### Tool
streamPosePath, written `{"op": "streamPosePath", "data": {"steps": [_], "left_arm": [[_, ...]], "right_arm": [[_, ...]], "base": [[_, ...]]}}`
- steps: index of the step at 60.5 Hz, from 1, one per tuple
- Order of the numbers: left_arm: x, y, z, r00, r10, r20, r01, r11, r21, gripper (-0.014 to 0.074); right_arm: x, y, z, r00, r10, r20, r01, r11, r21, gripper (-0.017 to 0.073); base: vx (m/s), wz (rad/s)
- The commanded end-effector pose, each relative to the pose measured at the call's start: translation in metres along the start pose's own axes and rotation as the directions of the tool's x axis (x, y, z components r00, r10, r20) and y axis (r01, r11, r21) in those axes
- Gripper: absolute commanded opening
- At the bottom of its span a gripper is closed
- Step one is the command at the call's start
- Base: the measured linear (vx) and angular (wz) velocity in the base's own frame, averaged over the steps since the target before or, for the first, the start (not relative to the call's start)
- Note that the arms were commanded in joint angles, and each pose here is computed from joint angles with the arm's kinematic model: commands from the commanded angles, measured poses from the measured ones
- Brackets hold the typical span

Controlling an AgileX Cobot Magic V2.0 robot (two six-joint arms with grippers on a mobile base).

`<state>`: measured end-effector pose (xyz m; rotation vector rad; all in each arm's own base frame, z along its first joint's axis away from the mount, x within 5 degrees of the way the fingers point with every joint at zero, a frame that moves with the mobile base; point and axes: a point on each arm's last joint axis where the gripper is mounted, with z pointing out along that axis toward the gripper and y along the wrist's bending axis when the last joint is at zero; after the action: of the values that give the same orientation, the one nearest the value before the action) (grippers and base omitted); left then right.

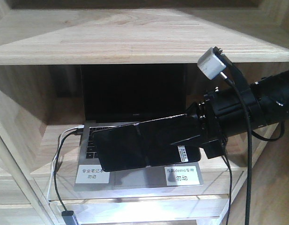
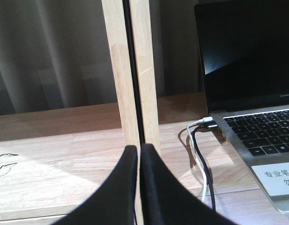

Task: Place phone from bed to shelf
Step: 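Raise the phone with the right gripper above the upper shelf, then lower the phone onto the upper shelf and open the right gripper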

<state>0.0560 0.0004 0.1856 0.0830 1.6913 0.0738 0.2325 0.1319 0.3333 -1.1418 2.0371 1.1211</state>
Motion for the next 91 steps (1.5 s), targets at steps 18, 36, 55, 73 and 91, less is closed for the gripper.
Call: {"op": "streamPosePath", "data": {"steps": [18,36,55,73,91], "left_arm": [[-0.016,0.001,-0.003,0.994,-0.008,0.109,0.009,1.0,-0.003,0.0001],[-0.016,0.001,-0.003,0.994,-0.008,0.109,0.009,1.0,-0.003,0.0001],[-0.016,0.001,-0.003,0.994,-0.008,0.109,0.009,1.0,-0.003,0.0001],[-0.016,0.001,-0.003,0.994,-0.008,0.109,0.009,1.0,-0.003,0.0001],[-0.016,0.001,-0.003,0.994,-0.008,0.109,0.009,1.0,-0.003,0.0001]], "right_arm": [[-0.014,0.021,-0.01,0.997,-0.025,0.079,0.032,0.996,-0.089,-0.0001],[-0.023,0.036,-0.02,0.986,-0.037,0.163,0.055,0.993,-0.106,-0.0001],[-0.074,0.066,-0.057,0.954,-0.134,0.267,0.146,0.989,-0.027,-0.0001],[-0.132,0.068,-0.079,0.904,-0.246,0.35,0.247,0.968,0.043,-0.0001],[-0.189,0.038,-0.051,0.862,-0.287,0.418,0.295,0.954,0.048,-0.0001]], "base": [[0.0,0.0],[0.0,0.0],[0.0,0.0],[0.0,0.0],[0.0,0.0]]}}
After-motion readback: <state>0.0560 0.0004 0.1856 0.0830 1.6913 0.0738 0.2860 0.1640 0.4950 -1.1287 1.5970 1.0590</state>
